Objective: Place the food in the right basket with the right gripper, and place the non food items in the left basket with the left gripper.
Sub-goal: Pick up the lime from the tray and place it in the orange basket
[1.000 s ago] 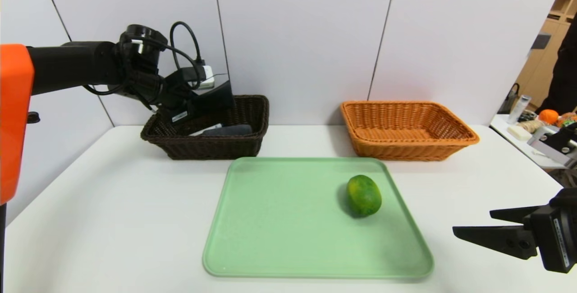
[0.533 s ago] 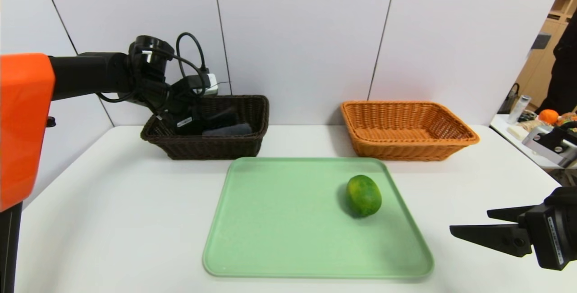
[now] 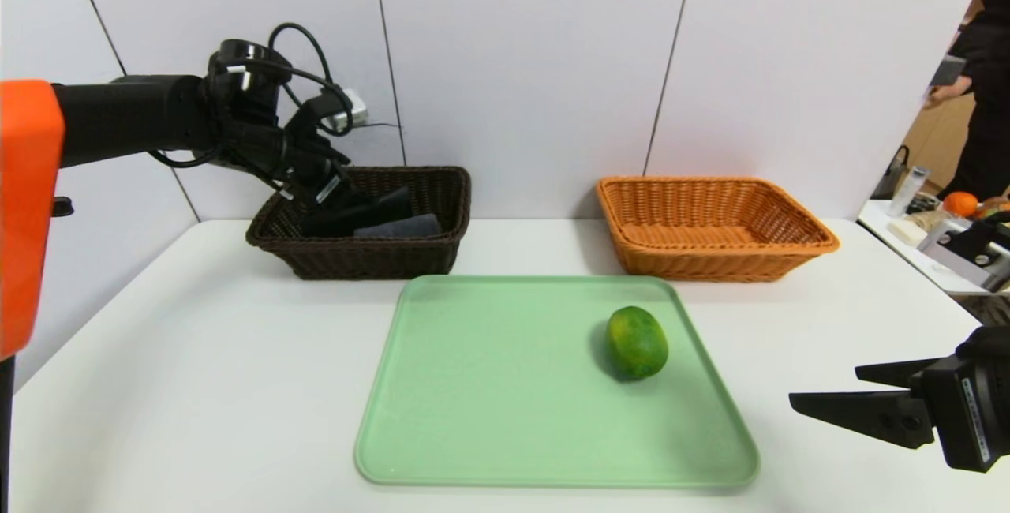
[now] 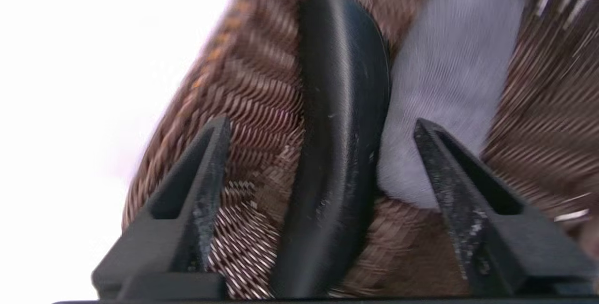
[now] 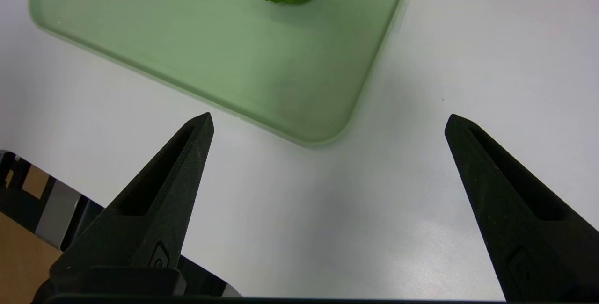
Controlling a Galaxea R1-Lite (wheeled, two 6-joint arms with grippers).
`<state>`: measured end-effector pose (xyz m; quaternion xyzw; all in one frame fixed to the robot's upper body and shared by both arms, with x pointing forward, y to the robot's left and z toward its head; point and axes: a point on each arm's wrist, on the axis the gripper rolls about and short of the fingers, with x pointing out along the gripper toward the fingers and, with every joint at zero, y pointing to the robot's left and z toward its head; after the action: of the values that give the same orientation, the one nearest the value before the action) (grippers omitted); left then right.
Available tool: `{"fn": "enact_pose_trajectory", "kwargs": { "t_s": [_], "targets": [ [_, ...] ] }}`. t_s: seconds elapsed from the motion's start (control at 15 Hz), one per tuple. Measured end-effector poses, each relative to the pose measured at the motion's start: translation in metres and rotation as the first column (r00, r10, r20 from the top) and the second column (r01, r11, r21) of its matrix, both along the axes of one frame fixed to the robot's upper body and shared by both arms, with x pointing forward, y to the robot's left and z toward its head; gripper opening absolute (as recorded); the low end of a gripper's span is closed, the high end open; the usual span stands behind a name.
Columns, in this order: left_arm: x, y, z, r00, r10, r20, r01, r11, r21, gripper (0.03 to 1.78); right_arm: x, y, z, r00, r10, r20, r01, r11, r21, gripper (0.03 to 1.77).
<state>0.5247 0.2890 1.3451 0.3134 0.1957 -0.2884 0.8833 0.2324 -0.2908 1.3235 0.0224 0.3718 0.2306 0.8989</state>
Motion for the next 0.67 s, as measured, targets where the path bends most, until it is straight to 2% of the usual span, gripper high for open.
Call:
{"fn": "enact_pose_trajectory", "kwargs": {
  "t_s": [0.13,0.33,0.47,0.67],
  "targets": [
    [-0.014,0.0,0.017,0.997,0.063,-0.051,-0.068,0.991,-0.113,1.48,0.001,0.0,0.001,1.0,-0.002,0.006,0.002,1.0,0.004,1.71],
    [-0.046,-0.012,0.041,0.98,0.102,-0.173,-0.14,0.965,-0.223,1.56,0.002,0.0,0.003,1.0,-0.002,0.01,0.002,1.0,0.005,1.71],
    [-0.073,-0.031,0.051,0.95,0.104,-0.295,-0.191,0.94,-0.283,1.59,0.004,0.001,0.005,1.0,-0.002,0.016,0.002,1.0,0.007,1.71],
    [-0.114,-0.062,0.056,0.879,0.082,-0.47,-0.259,0.909,-0.326,1.63,0.011,0.004,0.009,1.0,0.003,0.023,-0.003,1.0,0.009,1.71]
  ]
}}
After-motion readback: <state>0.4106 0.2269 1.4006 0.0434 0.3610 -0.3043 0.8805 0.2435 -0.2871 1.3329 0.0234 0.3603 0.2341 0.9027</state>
